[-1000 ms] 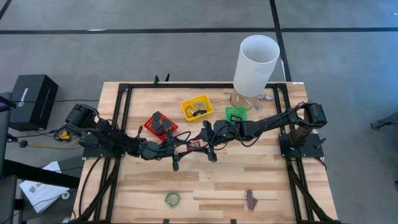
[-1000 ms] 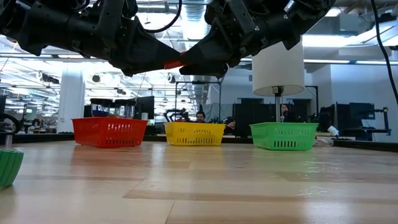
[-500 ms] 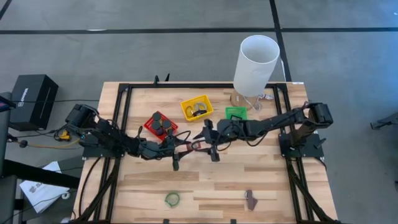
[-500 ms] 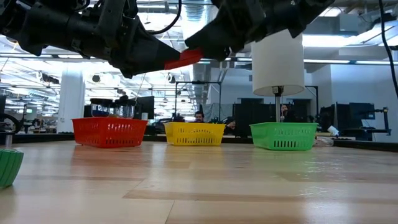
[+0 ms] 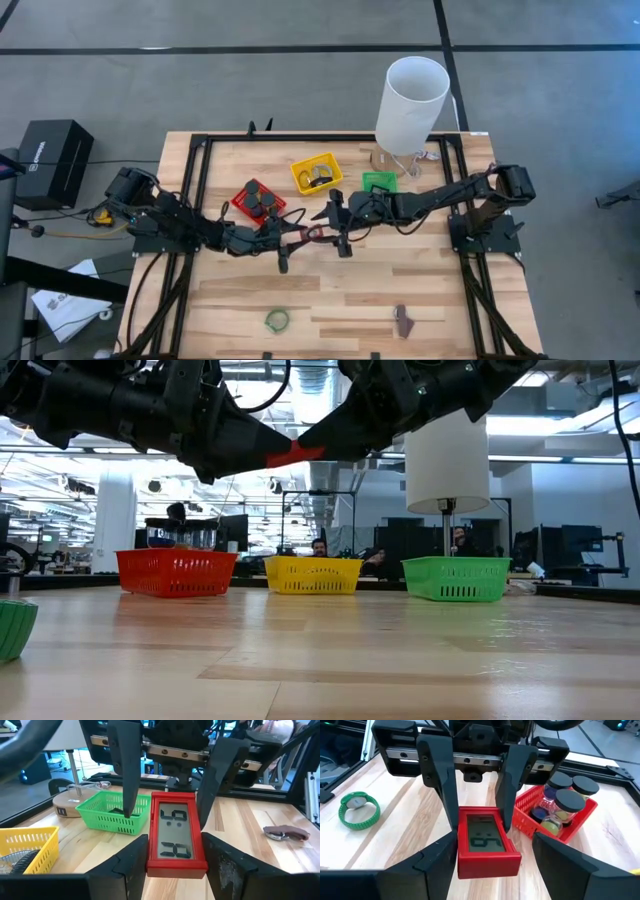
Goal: Pick & Place Office items
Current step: Put the red digital clock into the green basket
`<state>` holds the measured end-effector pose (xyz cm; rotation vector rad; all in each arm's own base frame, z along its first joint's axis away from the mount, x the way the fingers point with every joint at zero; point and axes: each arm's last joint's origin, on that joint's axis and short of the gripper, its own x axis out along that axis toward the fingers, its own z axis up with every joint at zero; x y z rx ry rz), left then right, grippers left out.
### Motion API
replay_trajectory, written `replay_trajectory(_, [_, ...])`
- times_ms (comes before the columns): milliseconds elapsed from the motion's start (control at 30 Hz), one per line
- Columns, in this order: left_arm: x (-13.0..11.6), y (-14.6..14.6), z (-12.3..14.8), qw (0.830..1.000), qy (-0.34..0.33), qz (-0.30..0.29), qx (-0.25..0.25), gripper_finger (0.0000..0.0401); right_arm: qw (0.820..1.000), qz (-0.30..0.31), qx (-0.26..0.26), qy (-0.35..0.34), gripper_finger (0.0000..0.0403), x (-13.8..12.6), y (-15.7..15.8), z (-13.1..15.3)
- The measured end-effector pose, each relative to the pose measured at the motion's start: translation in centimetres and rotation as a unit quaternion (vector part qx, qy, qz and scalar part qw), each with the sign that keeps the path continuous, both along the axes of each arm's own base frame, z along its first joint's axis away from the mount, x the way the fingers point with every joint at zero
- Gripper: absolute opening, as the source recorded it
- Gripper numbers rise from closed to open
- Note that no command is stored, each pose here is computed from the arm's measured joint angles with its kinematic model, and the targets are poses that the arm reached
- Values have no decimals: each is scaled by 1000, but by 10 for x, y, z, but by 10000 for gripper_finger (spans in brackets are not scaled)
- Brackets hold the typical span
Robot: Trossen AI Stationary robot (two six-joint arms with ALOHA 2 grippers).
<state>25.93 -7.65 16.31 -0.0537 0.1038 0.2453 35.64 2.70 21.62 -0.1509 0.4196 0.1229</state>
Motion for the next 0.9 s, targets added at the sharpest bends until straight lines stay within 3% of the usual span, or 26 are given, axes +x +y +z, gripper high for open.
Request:
replay_trajectory(200, [1, 1, 2, 1000, -8, 2, -3, 153, 1000, 0, 0, -2, 248, 0, 0, 0])
replay_trajectory(367, [2, 4, 2, 1000, -9, 8, -3, 168, 1000, 0, 2, -3, 240, 0, 0, 0])
replay_trajectory(733, [2, 4, 2, 1000, -8, 3, -1, 159, 1000, 8, 5, -6, 150, 0, 2, 1])
replay_trajectory(900, [2, 5, 2, 1000, -10, 7, -4, 171, 1000, 4, 10, -6, 163, 0, 2, 1])
